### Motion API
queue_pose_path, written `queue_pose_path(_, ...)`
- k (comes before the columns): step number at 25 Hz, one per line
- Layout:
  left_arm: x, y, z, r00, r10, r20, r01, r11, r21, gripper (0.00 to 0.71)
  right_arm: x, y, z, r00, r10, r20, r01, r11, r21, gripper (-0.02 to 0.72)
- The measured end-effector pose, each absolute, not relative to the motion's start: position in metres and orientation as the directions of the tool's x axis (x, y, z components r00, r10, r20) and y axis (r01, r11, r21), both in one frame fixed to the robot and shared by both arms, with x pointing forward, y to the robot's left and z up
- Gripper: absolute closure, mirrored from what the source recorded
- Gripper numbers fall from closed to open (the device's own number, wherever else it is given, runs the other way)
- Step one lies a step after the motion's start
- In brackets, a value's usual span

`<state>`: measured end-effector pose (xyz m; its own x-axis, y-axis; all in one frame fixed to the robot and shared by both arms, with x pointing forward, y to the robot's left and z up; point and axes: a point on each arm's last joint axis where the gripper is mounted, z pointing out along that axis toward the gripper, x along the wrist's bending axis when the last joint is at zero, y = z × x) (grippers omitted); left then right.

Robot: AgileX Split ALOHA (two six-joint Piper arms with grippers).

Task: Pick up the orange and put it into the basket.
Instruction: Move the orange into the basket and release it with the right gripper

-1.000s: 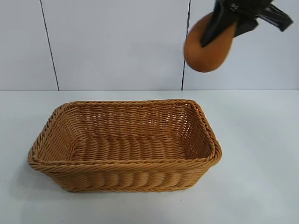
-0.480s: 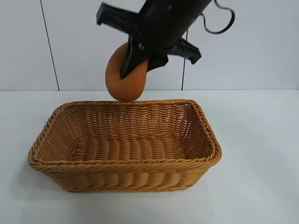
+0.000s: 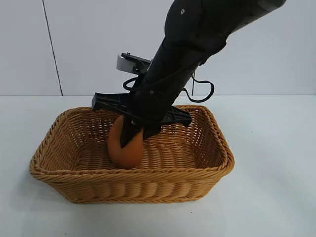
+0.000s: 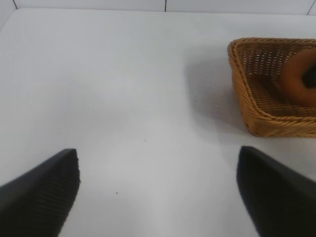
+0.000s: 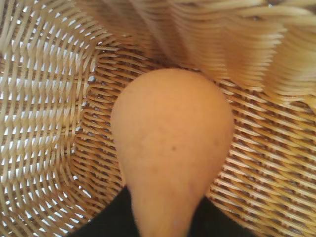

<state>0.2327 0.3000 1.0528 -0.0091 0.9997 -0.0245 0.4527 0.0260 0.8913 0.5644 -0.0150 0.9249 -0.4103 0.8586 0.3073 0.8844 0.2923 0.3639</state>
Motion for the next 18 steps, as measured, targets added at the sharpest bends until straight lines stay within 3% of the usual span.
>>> queue_pose_path(3, 0.233, 0.300, 1.053, -0.009, 1.000, -0.025, 0.453, 0.026, 0.891, 0.095, 0.562, -0.016, 0.924, -0.410, 0.859, 0.307, 0.889, 0.302, 0.343, 0.605)
queue_pose_path(8, 0.233, 0.300, 1.053, -0.009, 1.000, -0.025, 0.453, 0.026, 0.891, 0.095, 0.561, -0.014, 0.930, -0.420, 0.853, 0.309, 0.895, 0.332, 0.298, 0.239)
queue_pose_path(9, 0.233, 0.300, 1.053, -0.009, 1.000, -0.025, 0.453, 0.026, 0.891, 0.095, 0.563, -0.013, 0.934, -0.428, 0.849, 0.309, 0.891, 0.339, 0.303, 0.199)
queue_pose_path(14, 0.233, 0.300, 1.053, -0.009, 1.000, -0.025, 0.453, 0.026, 0.891, 0.095, 0.574, -0.002, 0.974, -0.478, 0.824, 0.304, 0.866, 0.385, 0.319, 0.138)
queue_pose_path(18, 0.233, 0.300, 1.053, -0.009, 1.000, -0.025, 0.453, 0.026, 0.891, 0.095, 0.582, -0.003, 1.014, -0.522, 0.823, 0.222, 0.835, 0.441, 0.327, 0.135)
